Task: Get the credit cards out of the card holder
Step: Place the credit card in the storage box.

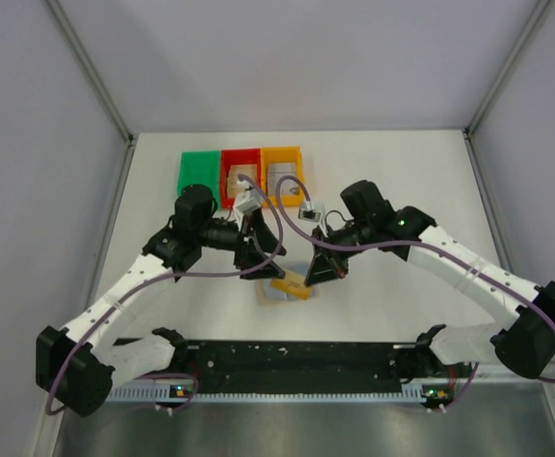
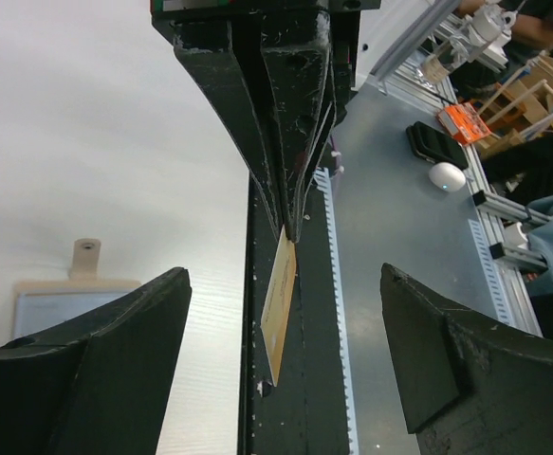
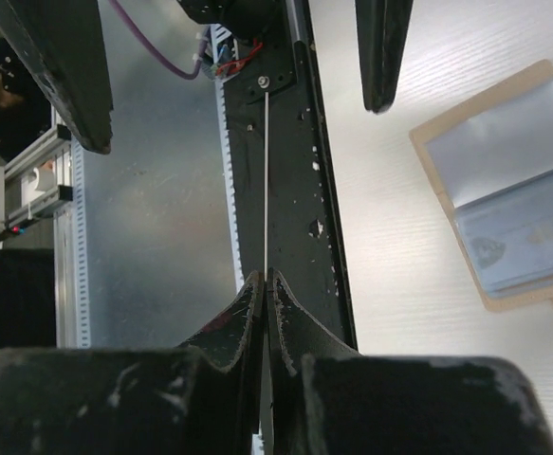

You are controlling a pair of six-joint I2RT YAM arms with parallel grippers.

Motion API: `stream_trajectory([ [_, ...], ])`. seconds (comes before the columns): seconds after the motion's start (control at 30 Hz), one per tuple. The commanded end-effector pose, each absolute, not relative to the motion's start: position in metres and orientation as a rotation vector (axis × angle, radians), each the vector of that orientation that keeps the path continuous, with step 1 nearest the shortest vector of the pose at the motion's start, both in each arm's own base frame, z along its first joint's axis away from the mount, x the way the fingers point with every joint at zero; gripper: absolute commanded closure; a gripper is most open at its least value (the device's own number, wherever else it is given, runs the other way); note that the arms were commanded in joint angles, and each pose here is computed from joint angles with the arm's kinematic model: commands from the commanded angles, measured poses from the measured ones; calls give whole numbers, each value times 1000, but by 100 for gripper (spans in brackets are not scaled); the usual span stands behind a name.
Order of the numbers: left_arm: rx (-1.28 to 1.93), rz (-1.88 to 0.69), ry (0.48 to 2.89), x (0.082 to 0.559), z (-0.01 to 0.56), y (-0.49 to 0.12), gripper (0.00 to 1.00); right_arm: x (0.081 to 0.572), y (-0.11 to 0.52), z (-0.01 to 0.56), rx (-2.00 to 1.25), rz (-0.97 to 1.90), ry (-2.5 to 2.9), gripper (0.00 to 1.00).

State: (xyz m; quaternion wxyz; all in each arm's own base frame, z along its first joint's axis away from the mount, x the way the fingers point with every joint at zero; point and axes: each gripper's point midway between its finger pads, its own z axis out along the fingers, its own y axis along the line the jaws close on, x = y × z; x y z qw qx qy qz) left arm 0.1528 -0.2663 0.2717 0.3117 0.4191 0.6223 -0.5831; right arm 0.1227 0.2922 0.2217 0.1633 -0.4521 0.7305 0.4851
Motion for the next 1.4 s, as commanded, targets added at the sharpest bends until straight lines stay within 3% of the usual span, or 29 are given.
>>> stream_trajectory([
  [0.0, 1179, -1605, 1571, 141, 281, -275, 17, 116, 299, 252, -1357, 1431, 1936, 100],
  [0.1, 1188, -1632, 1585, 138, 279, -278, 25, 116, 298, 252, -1358, 1425, 1936, 100],
  [0.4, 1205, -1645, 1645, 135, 269, -280, 61, 117, 298, 246, -1355, 1415, 1956, 100],
  [0.57, 1228, -1617, 1673, 135, 263, -279, 65, 117, 299, 245, -1358, 1417, 1959, 100],
  [0.67, 1236, -1607, 1682, 135, 261, -279, 80, 118, 299, 244, -1358, 1414, 1965, 100],
  [0.73, 1237, -1591, 1682, 137, 260, -279, 100, 119, 299, 243, -1356, 1414, 1969, 100],
  [0.83, 1240, -1551, 1669, 141, 260, -278, 100, 124, 299, 239, -1339, 1375, 1992, 100],
  [0.87, 1245, -1539, 1661, 141, 261, -278, 100, 126, 298, 237, -1331, 1355, 2001, 97],
  [1.0, 1243, -1414, 1649, 158, 253, -272, 100, 139, 291, 235, -1259, 1286, 2039, 61],
  [1.1, 1181, -1305, 1666, 188, 247, -257, 100, 154, 276, 233, -1167, 1191, 2071, 46],
  [1.2, 1095, -1170, 1688, 225, 239, -237, 100, 164, 262, 233, -1092, 1101, 2075, 40],
  [1.37, 949, -959, 1691, 294, 237, -206, 100, 172, 249, 231, -979, 1031, 2081, 37],
])
